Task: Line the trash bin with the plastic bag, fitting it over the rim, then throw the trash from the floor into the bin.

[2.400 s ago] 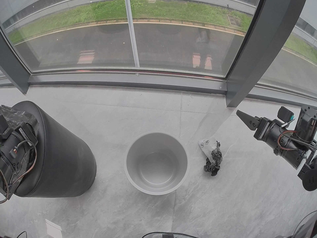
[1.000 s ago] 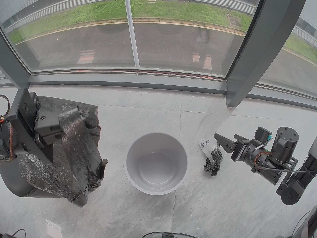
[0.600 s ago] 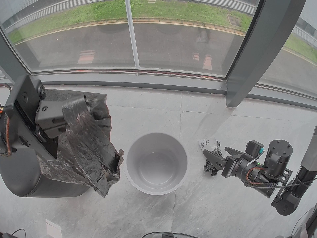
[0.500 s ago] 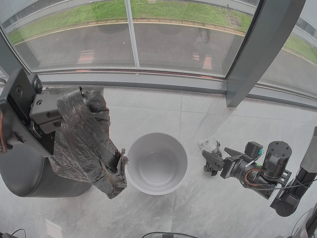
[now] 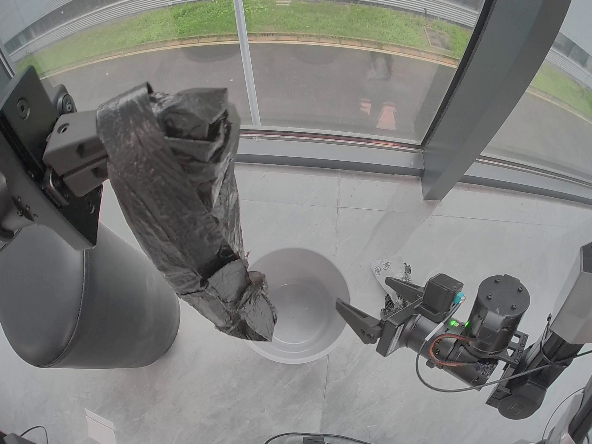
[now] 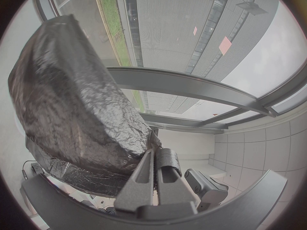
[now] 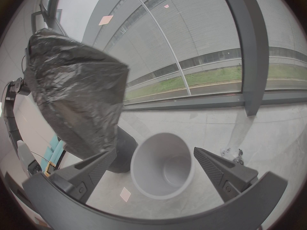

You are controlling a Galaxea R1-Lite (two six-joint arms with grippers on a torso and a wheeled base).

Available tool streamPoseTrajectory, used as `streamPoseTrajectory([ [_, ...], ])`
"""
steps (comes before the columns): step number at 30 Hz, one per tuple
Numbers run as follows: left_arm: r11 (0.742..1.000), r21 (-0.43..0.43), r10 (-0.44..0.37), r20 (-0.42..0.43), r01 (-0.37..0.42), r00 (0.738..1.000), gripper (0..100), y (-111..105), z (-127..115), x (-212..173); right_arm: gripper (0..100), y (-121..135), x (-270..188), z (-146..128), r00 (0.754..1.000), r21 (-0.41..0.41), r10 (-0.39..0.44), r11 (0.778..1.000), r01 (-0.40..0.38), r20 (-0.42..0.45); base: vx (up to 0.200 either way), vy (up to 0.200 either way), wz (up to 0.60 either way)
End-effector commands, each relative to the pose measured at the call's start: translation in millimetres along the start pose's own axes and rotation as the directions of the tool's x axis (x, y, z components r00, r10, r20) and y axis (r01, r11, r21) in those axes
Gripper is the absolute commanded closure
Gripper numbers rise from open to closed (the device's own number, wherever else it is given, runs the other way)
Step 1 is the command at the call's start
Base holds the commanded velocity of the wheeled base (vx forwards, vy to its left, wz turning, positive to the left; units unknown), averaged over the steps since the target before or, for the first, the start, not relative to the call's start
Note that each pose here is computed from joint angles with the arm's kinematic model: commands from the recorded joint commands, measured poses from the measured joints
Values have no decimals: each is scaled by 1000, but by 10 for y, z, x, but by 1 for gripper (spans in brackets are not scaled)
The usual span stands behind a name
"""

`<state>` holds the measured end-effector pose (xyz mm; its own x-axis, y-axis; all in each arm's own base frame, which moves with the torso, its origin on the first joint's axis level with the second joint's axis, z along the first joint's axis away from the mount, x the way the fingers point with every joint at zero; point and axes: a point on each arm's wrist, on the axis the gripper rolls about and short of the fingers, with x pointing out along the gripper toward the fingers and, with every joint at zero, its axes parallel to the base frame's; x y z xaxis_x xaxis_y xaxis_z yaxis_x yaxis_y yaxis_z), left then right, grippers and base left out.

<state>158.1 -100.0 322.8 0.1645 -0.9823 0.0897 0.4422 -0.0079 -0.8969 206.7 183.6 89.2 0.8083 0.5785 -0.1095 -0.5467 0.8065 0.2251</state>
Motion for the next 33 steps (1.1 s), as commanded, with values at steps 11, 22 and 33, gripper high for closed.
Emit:
streamPoseTrajectory([
  [11, 1000, 8, -19, 0, 19, 1000, 100, 117, 69, 126, 0, 663, 196, -334, 997, -94, 69, 993, -72, -28, 0, 0, 0],
  [22, 1000, 1, -26, 1, 26, 1000, 100, 86, 48, 106, 0, 823, 408, -492, 999, -156, 32, 987, -34, -12, 0, 0, 0],
  [33, 999, 13, -34, 5, 34, 999, 100, 39, 5, 62, 0, 1001, 597, -613, 999, -185, 51, 982, -48, 10, 0, 0, 0],
])
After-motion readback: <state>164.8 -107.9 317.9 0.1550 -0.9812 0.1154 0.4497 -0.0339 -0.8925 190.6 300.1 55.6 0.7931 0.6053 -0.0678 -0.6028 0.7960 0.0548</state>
